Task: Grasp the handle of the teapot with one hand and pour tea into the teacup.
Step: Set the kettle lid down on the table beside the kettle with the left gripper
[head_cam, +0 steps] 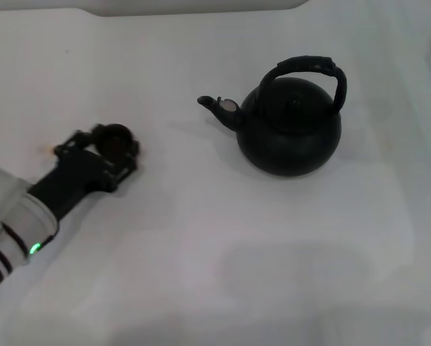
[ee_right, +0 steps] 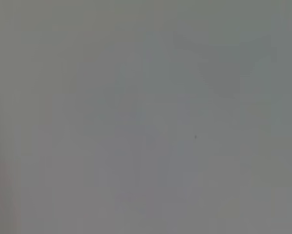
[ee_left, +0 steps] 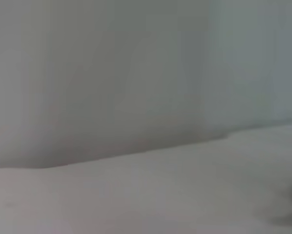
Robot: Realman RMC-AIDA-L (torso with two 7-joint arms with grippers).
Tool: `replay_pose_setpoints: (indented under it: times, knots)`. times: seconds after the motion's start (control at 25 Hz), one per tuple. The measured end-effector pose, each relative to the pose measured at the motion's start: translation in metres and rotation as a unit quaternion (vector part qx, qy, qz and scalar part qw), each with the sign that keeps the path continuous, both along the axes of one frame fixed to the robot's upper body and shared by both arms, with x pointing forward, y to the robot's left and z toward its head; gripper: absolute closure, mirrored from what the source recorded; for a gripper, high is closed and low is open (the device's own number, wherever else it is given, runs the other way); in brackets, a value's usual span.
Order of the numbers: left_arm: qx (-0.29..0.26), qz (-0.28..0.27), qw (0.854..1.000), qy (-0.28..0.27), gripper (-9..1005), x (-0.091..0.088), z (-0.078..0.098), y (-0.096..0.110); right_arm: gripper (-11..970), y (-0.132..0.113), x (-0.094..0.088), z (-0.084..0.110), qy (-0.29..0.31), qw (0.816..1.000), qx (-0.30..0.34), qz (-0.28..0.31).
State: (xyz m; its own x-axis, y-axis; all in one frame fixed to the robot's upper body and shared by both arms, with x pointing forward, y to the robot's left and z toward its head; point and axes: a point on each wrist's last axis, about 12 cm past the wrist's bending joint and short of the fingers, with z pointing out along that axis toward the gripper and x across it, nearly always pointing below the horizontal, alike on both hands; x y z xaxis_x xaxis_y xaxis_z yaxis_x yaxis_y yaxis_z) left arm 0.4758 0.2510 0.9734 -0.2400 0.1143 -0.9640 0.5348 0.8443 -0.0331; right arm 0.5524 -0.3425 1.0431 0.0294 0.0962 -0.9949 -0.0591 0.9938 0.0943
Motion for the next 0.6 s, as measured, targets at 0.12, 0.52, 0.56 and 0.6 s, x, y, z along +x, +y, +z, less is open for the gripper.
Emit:
replay_pose_setpoints:
  times: [0.12, 0.52, 0.56, 0.6]
  knots:
    - [0.013, -0.039, 0.999, -0.001, 293, 0.001, 0.000, -0.008, 302, 0.000, 0.000, 0.000, 0.000, 1.000, 0.000, 0.000]
    - [0.032, -0.093, 0.995, 0.005, 295, 0.002, -0.001, -0.023, 302, 0.000, 0.000, 0.000, 0.001, 1.000, 0.000, 0.001]
    - [0.033, -0.094, 0.995, 0.007, 295, 0.003, -0.001, -0.023, 302, 0.000, 0.000, 0.000, 0.001, 1.000, 0.000, 0.001]
    - [0.035, -0.093, 0.995, 0.009, 294, 0.003, -0.001, -0.024, 302, 0.000, 0.000, 0.000, 0.001, 1.000, 0.000, 0.001]
